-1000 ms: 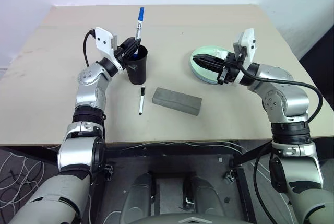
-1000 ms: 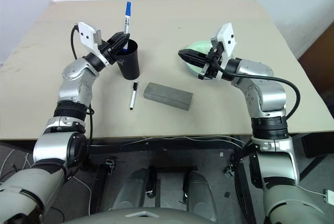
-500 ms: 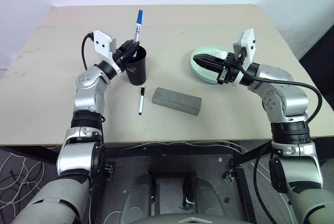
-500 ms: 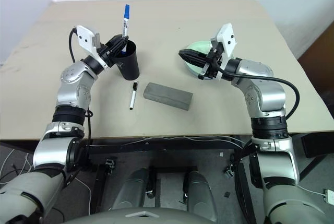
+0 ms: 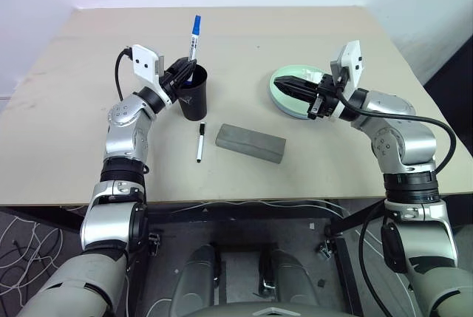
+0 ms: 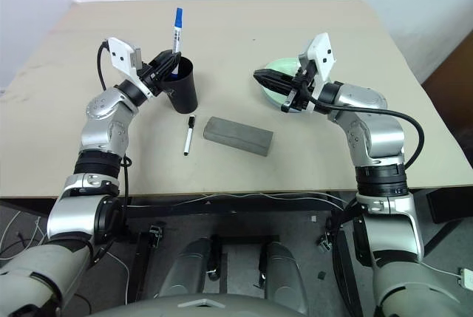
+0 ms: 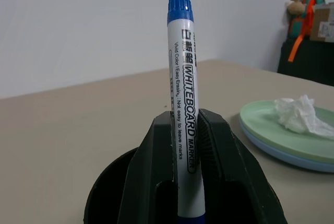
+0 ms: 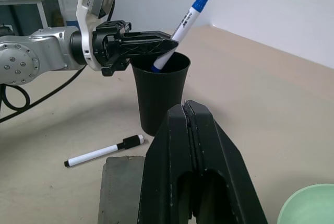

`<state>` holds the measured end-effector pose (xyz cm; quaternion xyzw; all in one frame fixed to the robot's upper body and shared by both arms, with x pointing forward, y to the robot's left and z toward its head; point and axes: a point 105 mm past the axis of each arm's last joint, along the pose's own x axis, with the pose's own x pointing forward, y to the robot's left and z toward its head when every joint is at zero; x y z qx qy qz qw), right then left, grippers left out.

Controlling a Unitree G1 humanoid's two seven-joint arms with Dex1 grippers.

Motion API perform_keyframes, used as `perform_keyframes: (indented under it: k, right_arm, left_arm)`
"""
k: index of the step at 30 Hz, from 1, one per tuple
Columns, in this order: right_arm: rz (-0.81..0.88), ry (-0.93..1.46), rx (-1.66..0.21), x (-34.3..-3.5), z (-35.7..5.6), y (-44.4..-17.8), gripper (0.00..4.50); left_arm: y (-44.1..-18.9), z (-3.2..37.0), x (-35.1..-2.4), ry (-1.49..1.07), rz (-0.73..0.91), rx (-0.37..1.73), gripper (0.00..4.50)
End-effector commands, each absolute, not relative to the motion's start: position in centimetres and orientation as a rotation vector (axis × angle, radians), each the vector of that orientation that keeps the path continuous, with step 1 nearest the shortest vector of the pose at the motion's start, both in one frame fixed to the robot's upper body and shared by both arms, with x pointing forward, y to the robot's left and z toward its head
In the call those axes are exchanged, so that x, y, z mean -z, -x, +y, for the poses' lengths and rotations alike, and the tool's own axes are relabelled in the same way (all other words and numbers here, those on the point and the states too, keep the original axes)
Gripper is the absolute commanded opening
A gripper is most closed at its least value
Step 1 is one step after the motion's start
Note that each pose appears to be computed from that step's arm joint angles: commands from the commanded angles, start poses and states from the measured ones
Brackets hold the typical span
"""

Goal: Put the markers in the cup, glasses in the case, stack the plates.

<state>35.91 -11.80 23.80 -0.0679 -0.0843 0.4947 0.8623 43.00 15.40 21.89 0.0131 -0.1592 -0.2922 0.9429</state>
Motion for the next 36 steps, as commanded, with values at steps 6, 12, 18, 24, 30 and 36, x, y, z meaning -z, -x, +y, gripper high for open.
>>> perform_keyframes:
  k: [6,12,18,24,30,36]
  right_arm:
    - [-0.238,0.189,-1.034,-25.5,-11.9,-35.7,0.00]
    - [-0.240,0.189,-1.037,-25.5,-11.9,-35.7,0.00]
    - [-0.249,0.179,-1.046,-25.8,-11.8,-35.6,0.00]
    - [-0.247,0.176,-1.047,-25.7,-11.7,-35.7,0.00]
    - [-0.241,0.168,-1.036,-25.5,-12.0,-35.8,0.00]
    - [-0.220,0.159,-1.068,-25.2,-12.1,-35.6,0.00]
  left_arm:
    - [-42.8,15.5,-23.3,-0.056,-0.373,0.597,3.03]
    - [-42.6,15.6,-23.3,-0.058,-0.377,0.598,4.44]
    - [-42.3,16.0,-24.3,-0.053,-0.408,0.586,4.44]
    - [-40.9,16.8,-26.4,-0.042,-0.450,0.572,4.44]
    - [-37.7,18.1,-28.2,-0.038,-0.438,0.534,4.44]
    - [-35.3,19.5,-29.1,-0.135,-0.274,0.334,4.44]
